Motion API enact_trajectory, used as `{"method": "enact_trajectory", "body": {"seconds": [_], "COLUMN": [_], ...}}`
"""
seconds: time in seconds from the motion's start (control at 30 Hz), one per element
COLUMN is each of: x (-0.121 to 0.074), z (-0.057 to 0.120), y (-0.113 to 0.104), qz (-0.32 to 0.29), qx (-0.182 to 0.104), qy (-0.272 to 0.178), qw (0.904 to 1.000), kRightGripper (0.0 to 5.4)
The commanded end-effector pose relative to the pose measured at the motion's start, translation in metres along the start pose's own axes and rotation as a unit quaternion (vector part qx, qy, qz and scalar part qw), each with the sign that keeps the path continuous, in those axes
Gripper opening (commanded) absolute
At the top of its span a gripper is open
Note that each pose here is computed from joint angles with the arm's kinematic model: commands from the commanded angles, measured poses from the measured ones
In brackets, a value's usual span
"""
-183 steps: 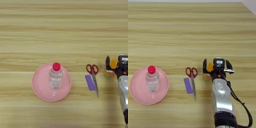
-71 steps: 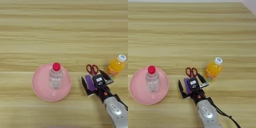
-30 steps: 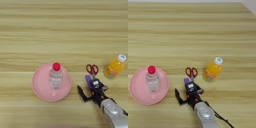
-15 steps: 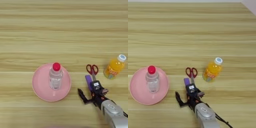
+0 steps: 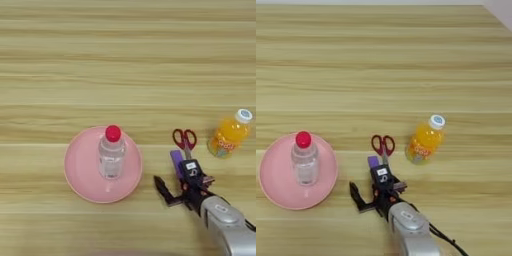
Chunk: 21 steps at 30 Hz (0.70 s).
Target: Move the objects on the table
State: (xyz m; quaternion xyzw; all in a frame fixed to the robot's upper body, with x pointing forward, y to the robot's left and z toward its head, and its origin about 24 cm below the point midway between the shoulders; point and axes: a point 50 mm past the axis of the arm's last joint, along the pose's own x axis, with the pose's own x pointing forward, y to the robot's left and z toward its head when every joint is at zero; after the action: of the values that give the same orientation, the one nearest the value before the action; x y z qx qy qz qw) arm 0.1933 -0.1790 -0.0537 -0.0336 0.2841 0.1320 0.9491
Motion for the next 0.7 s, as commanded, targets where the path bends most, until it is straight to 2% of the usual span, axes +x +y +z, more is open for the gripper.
{"method": "enact_trajectory", "body": {"seconds": [0.03,0.33,0.7], "x": [0.0053,0.0071,0.0069], "z": [0.0211,0.0218,0.0218], "y": [-0.0079,-0.0102,-0.0112], "qz": [-0.011,-0.014,-0.015], "qx": [0.001,0.011,0.010], "qy": [-0.030,-0.023,-0.022], "qw": [0.9995,0.9996,0.9996], "kRightGripper": [4.92,3.88,2.76]}}
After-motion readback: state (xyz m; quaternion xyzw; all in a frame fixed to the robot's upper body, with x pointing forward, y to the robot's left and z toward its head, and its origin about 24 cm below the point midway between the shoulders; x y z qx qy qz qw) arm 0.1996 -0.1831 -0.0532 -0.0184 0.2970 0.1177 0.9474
